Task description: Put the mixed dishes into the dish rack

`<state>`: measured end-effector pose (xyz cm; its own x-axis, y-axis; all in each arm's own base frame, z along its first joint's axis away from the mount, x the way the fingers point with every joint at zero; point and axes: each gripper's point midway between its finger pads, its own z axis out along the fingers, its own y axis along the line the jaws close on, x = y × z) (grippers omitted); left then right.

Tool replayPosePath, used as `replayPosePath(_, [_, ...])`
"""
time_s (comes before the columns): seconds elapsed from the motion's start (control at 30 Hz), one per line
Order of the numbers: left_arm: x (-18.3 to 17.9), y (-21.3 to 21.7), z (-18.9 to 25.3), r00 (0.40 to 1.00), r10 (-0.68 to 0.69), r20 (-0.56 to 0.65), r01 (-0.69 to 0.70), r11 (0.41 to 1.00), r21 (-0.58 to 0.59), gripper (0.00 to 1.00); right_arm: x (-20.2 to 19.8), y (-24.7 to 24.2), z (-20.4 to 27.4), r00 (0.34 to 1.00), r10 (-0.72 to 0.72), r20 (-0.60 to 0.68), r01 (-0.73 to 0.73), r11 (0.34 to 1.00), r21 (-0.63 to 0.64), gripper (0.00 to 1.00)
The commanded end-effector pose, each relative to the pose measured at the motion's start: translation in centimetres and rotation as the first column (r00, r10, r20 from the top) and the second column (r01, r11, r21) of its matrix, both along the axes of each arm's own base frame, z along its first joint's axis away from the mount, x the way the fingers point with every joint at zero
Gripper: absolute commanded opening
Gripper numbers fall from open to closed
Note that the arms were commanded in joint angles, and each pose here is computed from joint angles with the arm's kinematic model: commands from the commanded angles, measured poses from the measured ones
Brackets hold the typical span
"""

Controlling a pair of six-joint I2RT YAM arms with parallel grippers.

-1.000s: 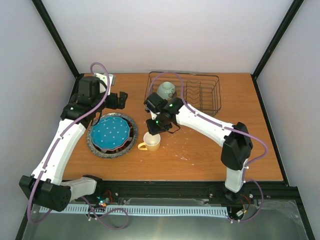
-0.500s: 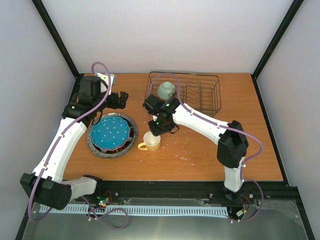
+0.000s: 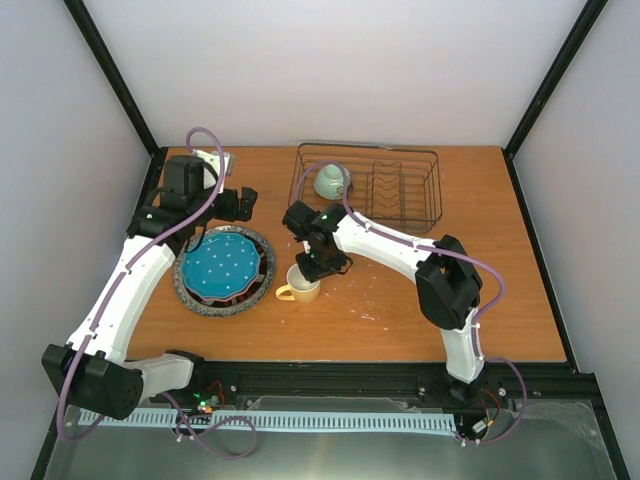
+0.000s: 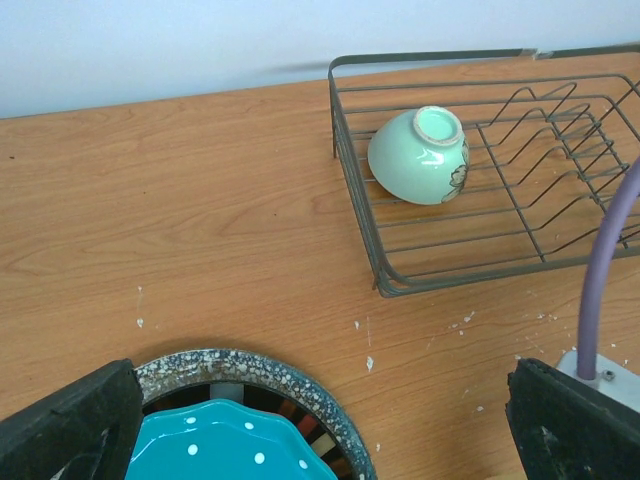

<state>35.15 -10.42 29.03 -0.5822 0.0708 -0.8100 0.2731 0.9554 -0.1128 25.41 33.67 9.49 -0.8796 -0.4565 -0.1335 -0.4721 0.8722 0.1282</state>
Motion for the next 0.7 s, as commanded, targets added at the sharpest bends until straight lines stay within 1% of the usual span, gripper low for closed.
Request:
replayPosePath(0.0, [0.3,0.0,0.6,1.0,-0.002,0.031,0.002,1.0,0.002,1.0,-0.6,0.1,-1.5,0.999,0.025,-0.035,-0.025,1.0,-0.01,0.32])
replayPosePath(0.03, [0.3,0.0,0.5,1.0,-0.003,0.028,0.003,1.0,0.001,1.0,-0.6,0.2,-1.7,0.999,0.027,-0.038,-0.028,1.0,-0.008,0.23])
replayPosePath(0.07, [0.3,0.0,0.5,1.0,-0.003,0.029,0.003,1.0,0.0,1.0,-0.8,0.1,-1.9,0.999,0.03,-0.043,-0.031,1.0,-0.008,0.1])
replayPosePath(0.1, [0.3,-0.1,0.5,1.0,-0.004,0.029,0.004,1.0,-0.002,1.0,-0.8,0.1,-1.9,0.999,0.03,-0.041,-0.03,1.0,-0.005,0.04])
replayPosePath(0.17, [0.4,-0.2,0.4,1.0,-0.007,0.025,0.007,1.0,-0.006,1.0,-0.6,0.4,-1.3,0.999,0.029,-0.022,-0.028,0.999,0.021,0.03])
replayPosePath(0.27, [0.4,-0.3,0.7,1.0,-0.009,0.03,0.009,1.0,-0.015,0.99,0.7,0.4,1.2,0.998,0.004,0.068,-0.008,0.998,0.057,0.03])
replayPosePath(0.33, [0.4,-0.7,1.3,0.999,-0.025,0.043,0.026,0.999,-0.032,0.99,2.2,0.3,4.1,0.985,-0.03,0.169,0.014,0.995,0.094,0.03])
replayPosePath(0.4, [0.0,-1.7,2.5,0.996,-0.072,0.061,0.077,0.994,-0.077,0.99,4.1,-0.2,8.4,0.945,-0.076,0.317,0.023,0.985,0.169,0.03])
replayPosePath(0.47, [-0.7,-3.3,4.2,0.986,-0.142,0.084,0.154,0.975,-0.158,0.99,6.0,-1.1,13.9,0.858,-0.145,0.492,0.003,0.961,0.278,0.03])
replayPosePath(0.5, [-1.2,-4.2,5.1,0.978,-0.184,0.097,0.2,0.958,-0.207,1.0,6.4,-1.7,16.7,0.805,-0.174,0.567,-0.033,0.941,0.335,0.03])
replayPosePath(0.57, [-2.6,-6.3,6.8,0.953,-0.277,0.12,0.301,0.898,-0.322,1.0,6.7,-4.0,23.2,0.645,-0.271,0.715,-0.111,0.892,0.438,0.03])
replayPosePath(0.63, [-3.9,-8.1,8.1,0.924,-0.357,0.136,0.379,0.813,-0.442,1.0,5.9,-6.7,28.8,0.47,-0.367,0.803,-0.23,0.827,0.512,0.03])
replayPosePath(0.67, [-4.4,-8.8,8.6,0.909,-0.39,0.146,0.408,0.769,-0.492,1.0,4.9,-8.0,30.9,0.391,-0.397,0.83,-0.311,0.792,0.525,0.03])
